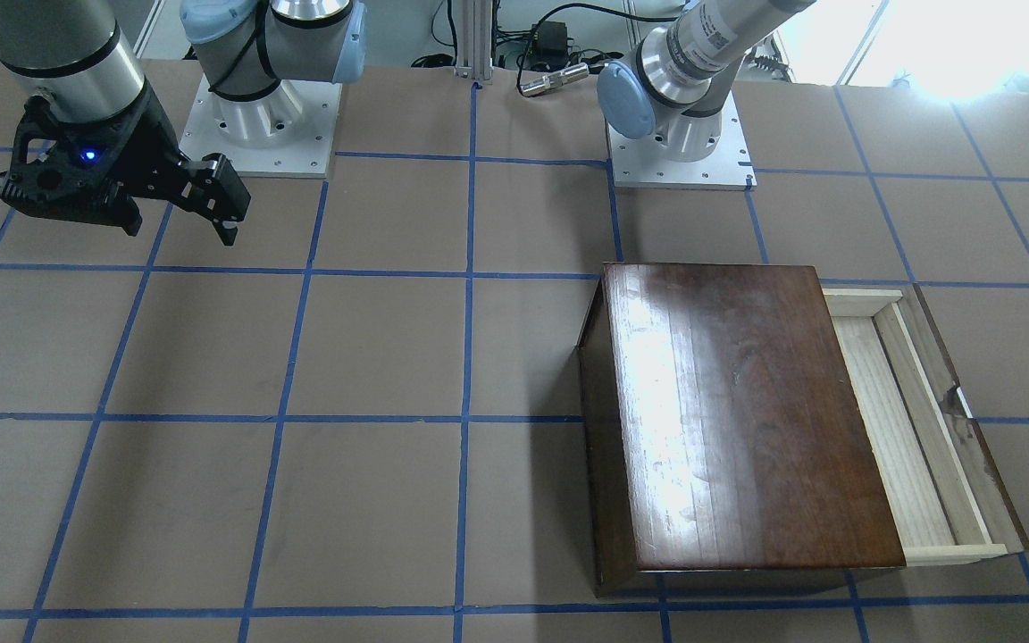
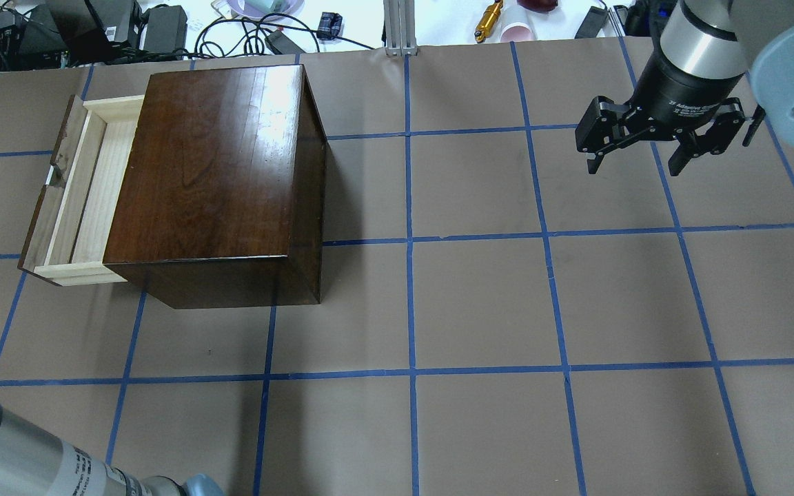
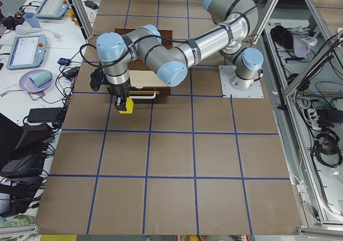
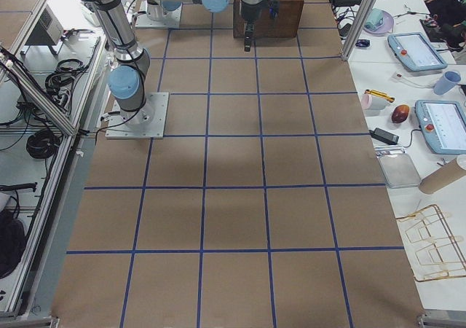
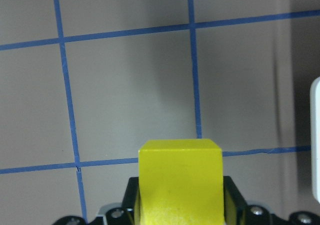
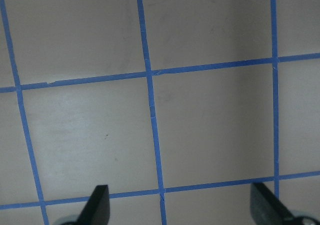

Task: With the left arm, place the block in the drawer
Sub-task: 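Lift the yellow cube and carry it over the open drawer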

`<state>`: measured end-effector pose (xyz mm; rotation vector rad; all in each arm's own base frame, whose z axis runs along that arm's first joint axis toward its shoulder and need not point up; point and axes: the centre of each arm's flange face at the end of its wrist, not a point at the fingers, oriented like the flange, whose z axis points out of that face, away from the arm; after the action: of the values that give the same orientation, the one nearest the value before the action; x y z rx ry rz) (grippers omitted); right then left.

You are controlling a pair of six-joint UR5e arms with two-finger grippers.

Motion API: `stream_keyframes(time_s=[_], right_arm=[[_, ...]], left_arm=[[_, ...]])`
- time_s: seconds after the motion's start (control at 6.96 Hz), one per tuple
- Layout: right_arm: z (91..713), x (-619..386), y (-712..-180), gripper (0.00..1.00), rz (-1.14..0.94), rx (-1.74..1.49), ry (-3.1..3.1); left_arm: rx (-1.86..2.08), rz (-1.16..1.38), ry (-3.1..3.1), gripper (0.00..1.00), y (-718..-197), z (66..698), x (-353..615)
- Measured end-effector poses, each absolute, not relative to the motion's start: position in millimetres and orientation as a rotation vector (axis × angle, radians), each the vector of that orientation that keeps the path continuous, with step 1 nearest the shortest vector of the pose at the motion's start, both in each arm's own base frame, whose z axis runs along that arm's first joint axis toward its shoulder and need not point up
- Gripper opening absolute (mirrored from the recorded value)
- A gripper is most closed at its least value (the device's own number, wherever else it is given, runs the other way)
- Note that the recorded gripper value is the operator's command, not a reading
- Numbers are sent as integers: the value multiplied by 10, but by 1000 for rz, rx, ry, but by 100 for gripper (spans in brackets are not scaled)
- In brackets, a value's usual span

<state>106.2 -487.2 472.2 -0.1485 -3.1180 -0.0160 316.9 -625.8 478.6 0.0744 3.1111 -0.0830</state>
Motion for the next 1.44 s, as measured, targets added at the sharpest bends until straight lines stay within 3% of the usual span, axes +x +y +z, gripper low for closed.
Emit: stream_keyframes(time_s=[0.57,1.44], right_arm=[[4719,1062,-4871,100,-17,-148,-3118],[4722,1062,-4872,100,-16,-149,-3118]], left_arm=[[-43,-83,3182,34,-6377,4796,1826],[-12,74,3227,34,-6323,3930,1297]])
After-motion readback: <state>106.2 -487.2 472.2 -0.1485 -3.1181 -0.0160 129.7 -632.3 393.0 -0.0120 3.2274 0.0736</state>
